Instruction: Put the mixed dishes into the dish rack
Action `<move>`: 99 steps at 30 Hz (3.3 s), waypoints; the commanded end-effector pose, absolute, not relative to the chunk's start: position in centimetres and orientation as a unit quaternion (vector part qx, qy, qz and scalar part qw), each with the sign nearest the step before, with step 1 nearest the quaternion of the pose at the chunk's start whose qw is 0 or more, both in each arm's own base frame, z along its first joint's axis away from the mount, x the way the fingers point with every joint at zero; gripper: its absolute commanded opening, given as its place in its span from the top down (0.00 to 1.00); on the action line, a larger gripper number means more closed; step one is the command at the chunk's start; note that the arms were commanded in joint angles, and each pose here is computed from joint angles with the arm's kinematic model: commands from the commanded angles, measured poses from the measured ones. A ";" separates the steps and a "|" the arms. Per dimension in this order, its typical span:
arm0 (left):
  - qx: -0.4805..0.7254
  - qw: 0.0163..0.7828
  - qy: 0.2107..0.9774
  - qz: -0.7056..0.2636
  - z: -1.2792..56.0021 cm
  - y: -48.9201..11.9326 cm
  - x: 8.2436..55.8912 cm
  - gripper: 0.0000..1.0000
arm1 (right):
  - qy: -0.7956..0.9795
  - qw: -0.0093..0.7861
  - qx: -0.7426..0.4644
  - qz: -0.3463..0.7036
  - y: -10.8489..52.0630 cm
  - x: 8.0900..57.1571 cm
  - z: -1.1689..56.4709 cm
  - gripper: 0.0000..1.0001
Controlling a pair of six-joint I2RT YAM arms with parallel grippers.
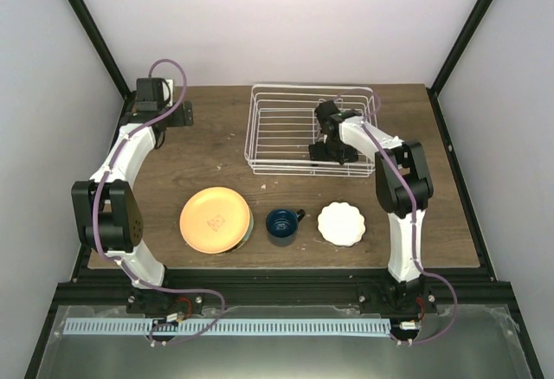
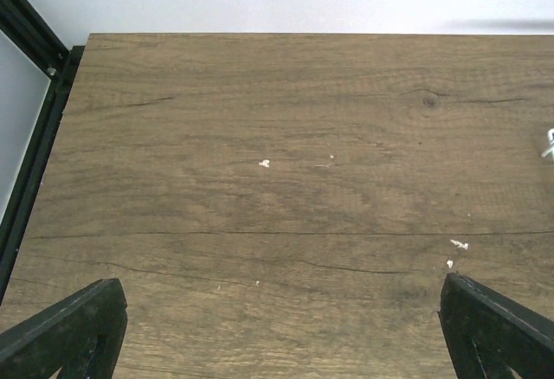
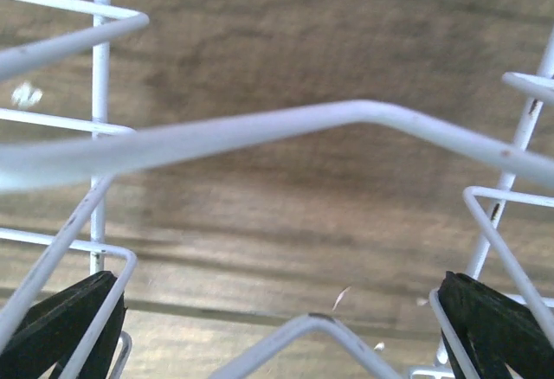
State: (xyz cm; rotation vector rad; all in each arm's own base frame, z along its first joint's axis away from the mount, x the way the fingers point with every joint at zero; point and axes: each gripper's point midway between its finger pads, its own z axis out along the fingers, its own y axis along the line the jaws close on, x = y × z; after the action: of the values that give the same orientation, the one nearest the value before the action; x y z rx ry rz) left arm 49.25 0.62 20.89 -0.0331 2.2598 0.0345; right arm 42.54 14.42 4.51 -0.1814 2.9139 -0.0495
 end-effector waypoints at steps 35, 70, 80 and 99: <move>-0.005 0.419 0.908 -0.006 20.6 -1.2 47.9 0.00 | 0.991 0.025 -0.127 0.044 22.0 31.3 4.5 0.00; -0.024 0.423 0.905 0.030 21.2 0.2 47.4 0.00 | 0.981 0.173 -0.069 -0.054 19.3 36.4 15.6 0.00; -0.043 0.345 0.936 0.046 19.2 1.0 43.1 0.00 | 0.946 0.315 -0.069 -0.047 19.2 42.6 25.7 0.00; -0.040 0.240 0.969 -0.038 17.5 -2.9 35.0 0.00 | 0.936 0.349 -0.008 0.054 13.2 52.6 25.4 0.00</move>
State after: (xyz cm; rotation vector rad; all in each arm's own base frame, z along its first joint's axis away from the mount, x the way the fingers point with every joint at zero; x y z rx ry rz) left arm 36.86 -0.04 16.65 -0.1989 2.6297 0.0165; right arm 53.02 12.79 23.97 0.0329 2.4738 0.1401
